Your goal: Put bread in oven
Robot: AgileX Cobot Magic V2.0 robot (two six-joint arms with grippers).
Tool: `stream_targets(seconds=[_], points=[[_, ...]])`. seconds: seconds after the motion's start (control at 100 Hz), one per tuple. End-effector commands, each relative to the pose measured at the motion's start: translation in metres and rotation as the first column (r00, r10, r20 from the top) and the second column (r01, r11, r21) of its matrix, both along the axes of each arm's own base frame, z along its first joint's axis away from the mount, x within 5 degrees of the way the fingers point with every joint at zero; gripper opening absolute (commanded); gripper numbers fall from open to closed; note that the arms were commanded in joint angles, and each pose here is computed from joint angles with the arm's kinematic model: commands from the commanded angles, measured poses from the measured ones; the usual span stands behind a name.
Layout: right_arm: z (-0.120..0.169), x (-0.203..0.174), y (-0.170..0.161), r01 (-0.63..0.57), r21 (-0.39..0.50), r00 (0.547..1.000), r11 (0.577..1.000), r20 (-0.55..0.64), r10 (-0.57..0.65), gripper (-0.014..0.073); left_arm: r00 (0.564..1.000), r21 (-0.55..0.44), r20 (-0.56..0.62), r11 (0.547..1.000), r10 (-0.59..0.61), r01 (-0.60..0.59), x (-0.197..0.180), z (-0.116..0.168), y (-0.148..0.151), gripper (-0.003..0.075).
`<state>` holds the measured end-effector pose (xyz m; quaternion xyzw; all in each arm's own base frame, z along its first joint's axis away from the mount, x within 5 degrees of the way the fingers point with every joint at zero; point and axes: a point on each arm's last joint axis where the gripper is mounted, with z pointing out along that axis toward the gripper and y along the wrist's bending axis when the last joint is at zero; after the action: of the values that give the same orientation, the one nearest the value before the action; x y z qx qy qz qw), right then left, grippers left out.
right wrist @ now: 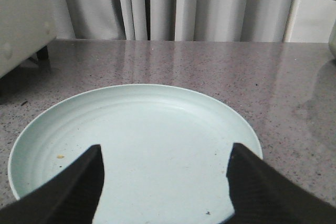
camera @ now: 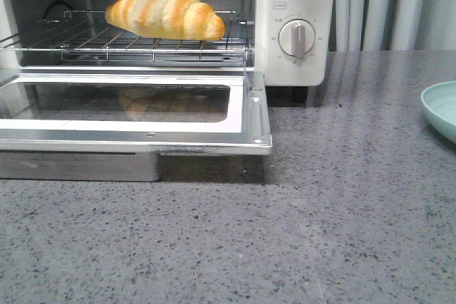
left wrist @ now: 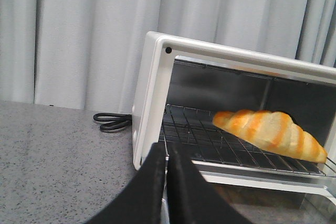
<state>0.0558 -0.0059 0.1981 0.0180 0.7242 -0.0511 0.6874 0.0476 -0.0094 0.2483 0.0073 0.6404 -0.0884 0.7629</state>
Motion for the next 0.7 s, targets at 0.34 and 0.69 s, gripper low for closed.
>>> stream_targets(seconds=[0.34, 0.69], points=[[-0.0073, -0.0010, -0.0005, 0.009, 0.008, 0.999, 1.000, -0.037, -0.009, 0.0452, 0.998, -0.031, 0.059, 0.999, 0.015, -0.013, -0.0063, 0.0110, 0.0022, -0.0021], [-0.0064, -0.0009, -0.0004, 0.008, 0.007, 1.000, 1.000, -0.027, -0.008, 0.0452, 0.998, -0.031, 0.059, 0.999, 0.015, -0.013, -0.0063, 0.0110, 0.0022, -0.0021]])
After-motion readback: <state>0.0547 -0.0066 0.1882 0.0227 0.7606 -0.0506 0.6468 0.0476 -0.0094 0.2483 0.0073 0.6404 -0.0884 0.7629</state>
